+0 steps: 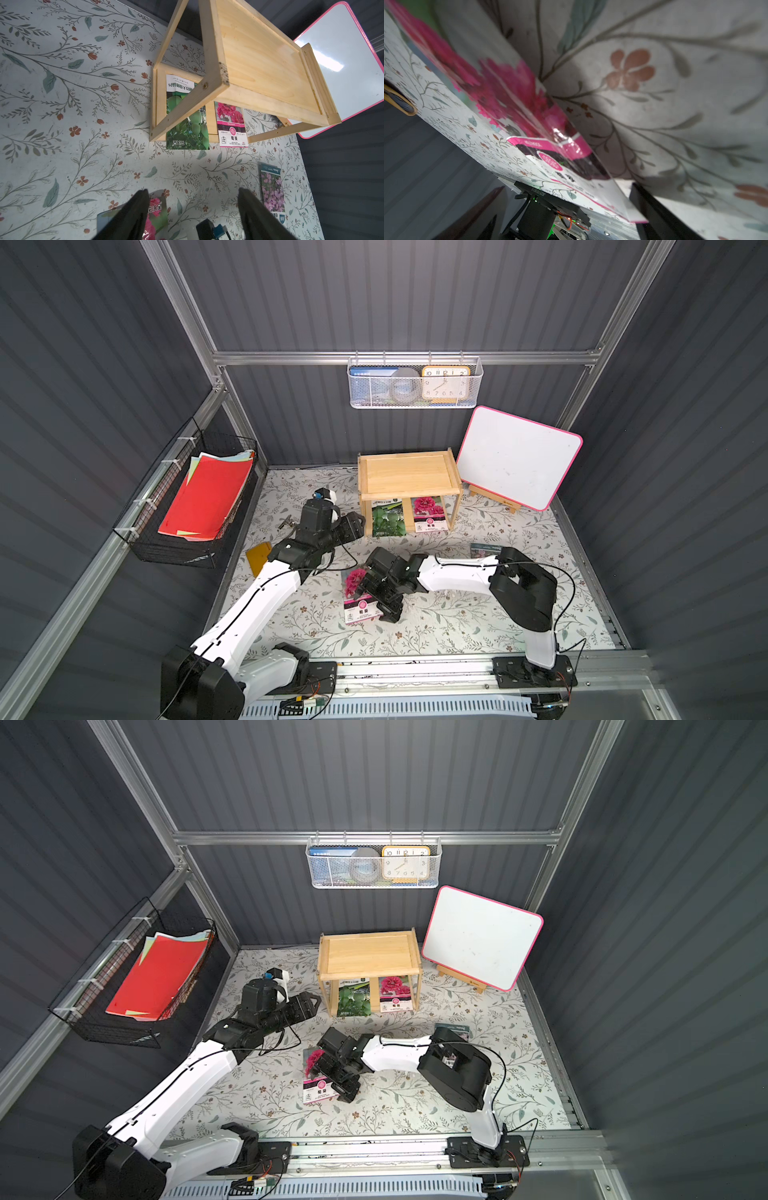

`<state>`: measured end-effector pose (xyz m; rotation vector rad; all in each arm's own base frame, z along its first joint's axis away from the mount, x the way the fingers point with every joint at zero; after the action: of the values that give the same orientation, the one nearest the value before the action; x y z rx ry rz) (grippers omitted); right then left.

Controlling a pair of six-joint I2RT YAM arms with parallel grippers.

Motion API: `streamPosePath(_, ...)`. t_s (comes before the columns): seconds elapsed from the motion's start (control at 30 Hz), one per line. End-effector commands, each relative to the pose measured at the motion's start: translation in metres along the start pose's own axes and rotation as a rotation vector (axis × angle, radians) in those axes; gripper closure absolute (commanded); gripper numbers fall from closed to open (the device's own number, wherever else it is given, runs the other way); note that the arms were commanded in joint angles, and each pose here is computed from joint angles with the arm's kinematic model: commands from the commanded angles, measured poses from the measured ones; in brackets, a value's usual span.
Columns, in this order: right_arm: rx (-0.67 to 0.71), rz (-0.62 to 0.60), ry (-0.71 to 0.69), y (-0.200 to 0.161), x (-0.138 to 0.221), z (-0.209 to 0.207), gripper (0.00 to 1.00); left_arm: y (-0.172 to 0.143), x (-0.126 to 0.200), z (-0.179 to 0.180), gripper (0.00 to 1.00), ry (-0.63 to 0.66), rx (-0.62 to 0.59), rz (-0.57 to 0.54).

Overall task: Take the seed bag off the shelf
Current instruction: Place the seed packet at the center of the board.

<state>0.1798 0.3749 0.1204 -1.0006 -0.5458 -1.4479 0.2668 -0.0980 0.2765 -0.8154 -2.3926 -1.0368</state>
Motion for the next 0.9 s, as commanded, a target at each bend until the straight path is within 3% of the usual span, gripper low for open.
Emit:
streamPosePath(0.0, 0.031, 0.018, -0.074, -0.001, -0.004, -0.004, 0.01, 0.004, -0.001, -0.005, 0.27, -0.019, -0.023, -0.009)
streamPosePath(0.37, 0.172, -0.021, -0.280, 0.001, -0.005, -0.006, 0.01, 0.005, 0.002, -0.007, 0.27, -0.023, -0.037, -0.010)
streamPosePath(0.87, 0.416, 0.013, -0.403, 0.008, -0.010, 0.010, 0.01, 0.006, 0.003, -0.008, 0.27, -0.021, -0.061, -0.011)
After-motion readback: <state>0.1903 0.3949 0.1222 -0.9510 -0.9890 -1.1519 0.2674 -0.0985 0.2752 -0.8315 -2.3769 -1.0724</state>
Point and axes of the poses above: each gripper's point midway between its finger pads, its own x axis back along the fingers, its own z axis along the line the jaws close on, y = z × x, the point moved 10 cm from there along x, back along the fingers, and after that the axes turned 13 degrees about x, right-handed, at the moved point
